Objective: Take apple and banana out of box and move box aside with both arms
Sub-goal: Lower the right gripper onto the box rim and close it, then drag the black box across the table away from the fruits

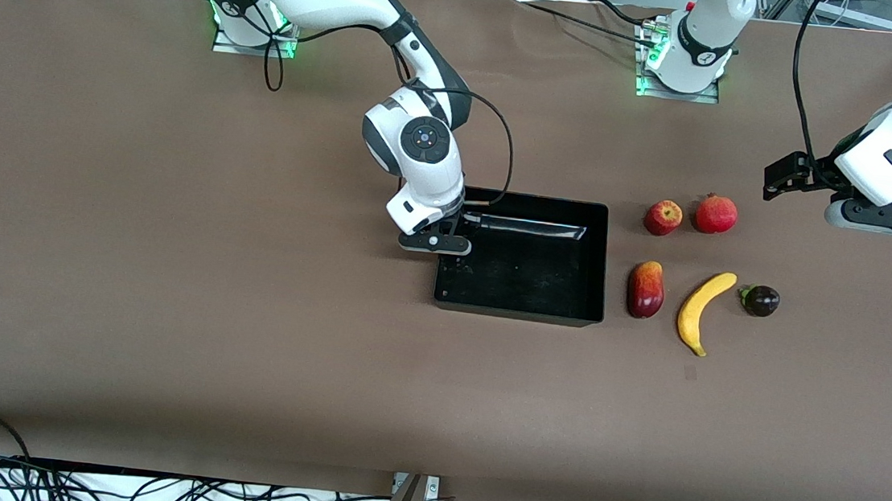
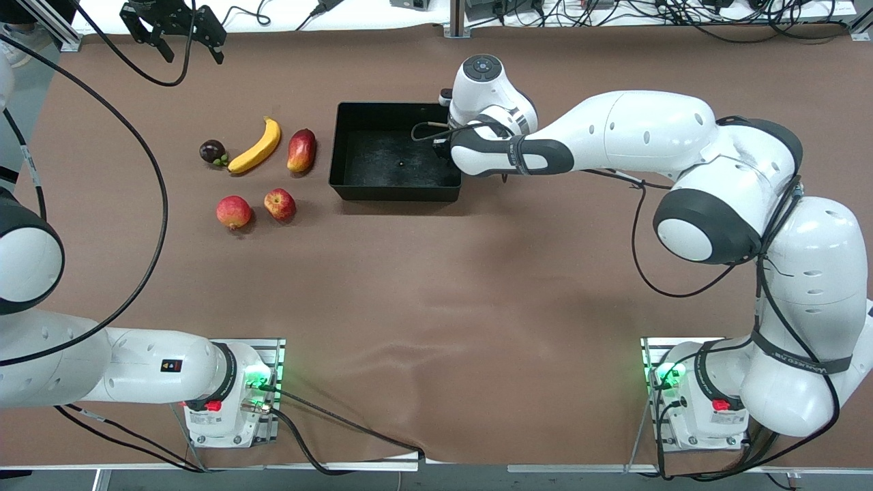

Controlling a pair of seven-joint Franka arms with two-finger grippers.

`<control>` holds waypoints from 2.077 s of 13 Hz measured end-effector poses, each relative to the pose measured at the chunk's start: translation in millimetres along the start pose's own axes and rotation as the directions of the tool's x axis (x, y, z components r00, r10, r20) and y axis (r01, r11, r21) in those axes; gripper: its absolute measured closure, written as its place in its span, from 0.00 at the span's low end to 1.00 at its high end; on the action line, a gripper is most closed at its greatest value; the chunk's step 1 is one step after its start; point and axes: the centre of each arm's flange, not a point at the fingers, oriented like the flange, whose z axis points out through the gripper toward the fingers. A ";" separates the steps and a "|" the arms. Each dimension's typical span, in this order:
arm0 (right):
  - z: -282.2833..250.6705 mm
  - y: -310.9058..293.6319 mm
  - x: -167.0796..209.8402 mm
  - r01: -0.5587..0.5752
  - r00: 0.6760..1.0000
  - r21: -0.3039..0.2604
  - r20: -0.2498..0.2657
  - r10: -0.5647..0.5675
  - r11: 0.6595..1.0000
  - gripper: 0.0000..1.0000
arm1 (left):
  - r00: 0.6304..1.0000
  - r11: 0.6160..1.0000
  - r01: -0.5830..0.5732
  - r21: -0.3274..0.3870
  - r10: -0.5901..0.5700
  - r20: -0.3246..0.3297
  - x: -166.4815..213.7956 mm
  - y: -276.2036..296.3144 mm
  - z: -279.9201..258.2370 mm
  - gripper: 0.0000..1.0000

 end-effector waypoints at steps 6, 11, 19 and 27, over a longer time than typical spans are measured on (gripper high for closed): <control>-13.1 19.3 23.0 0.010 1.000 -0.025 0.002 -0.010 1.000 0.97 | 1.000 1.000 0.017 -0.001 -0.017 0.002 0.5 -9.2 0.8 0.00; -112.0 128.6 109.7 0.081 0.996 -0.078 0.056 -0.076 0.994 0.97 | 1.000 1.000 0.013 -0.001 -0.013 -0.001 0.7 -7.1 -0.5 0.00; -179.2 407.4 180.0 0.174 0.975 -0.060 0.151 -0.163 0.983 0.97 | 0.999 1.000 -0.001 0.001 0.001 0.047 -3.2 0.3 -8.1 0.00; -90.2 575.2 131.5 0.103 0.988 0.020 0.116 -0.105 0.994 0.97 | 0.999 1.000 -0.002 0.001 0.002 0.048 1.6 1.1 -7.6 0.00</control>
